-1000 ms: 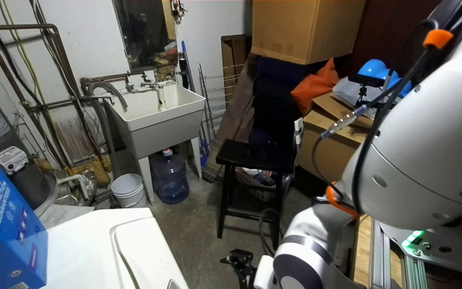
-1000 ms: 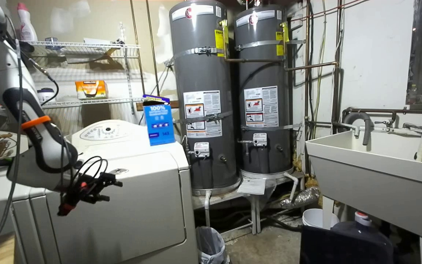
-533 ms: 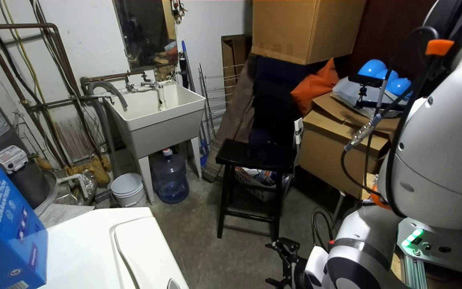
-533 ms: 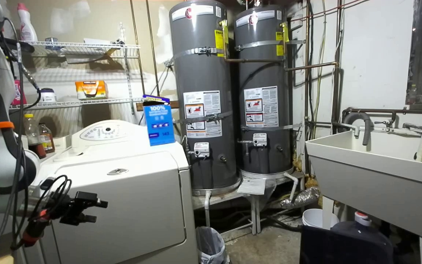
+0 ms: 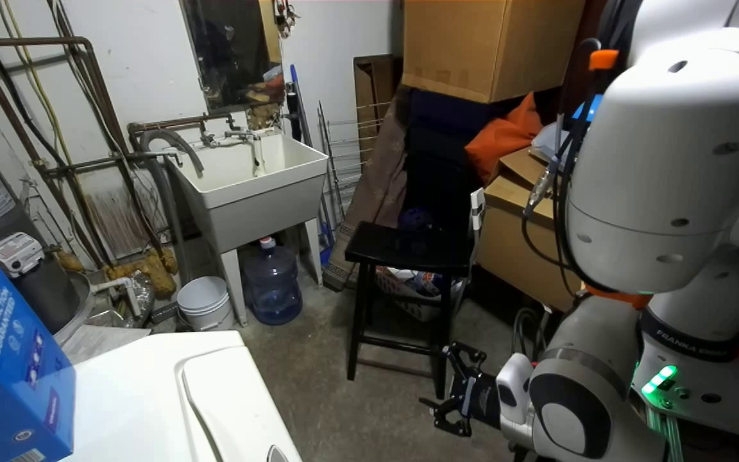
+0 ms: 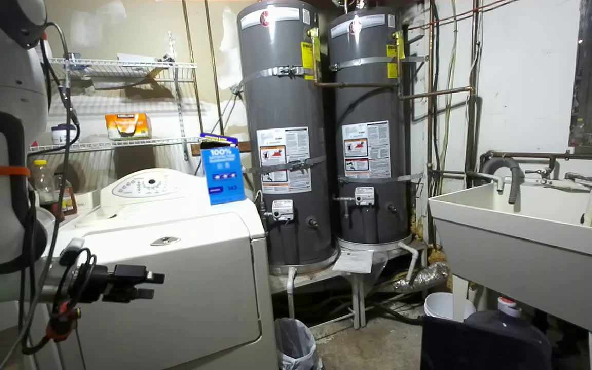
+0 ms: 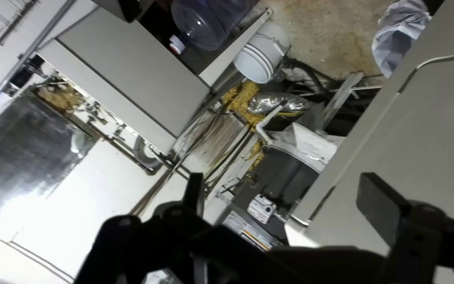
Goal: Close the open washing machine door.
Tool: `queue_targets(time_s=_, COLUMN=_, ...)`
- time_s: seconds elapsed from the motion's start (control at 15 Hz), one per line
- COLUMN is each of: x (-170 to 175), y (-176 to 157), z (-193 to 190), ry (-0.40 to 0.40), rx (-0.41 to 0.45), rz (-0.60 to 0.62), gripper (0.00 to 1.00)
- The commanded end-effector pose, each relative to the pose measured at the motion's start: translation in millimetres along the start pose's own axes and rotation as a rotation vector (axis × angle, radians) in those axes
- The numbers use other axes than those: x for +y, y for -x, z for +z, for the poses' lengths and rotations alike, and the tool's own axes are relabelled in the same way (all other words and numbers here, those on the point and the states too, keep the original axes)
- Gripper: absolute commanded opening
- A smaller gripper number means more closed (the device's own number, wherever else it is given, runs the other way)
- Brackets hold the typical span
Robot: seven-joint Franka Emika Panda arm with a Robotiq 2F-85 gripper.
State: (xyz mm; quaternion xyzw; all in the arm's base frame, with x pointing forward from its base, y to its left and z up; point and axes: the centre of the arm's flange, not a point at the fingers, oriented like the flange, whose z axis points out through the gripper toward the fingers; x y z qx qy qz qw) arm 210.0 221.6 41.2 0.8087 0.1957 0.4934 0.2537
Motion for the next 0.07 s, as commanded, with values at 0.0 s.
queue_targets(time_s=0.0, x=7.9, y=5.8, z=-1.5, ry=0.012, rx=-0.005, rz=0.003, gripper=1.0)
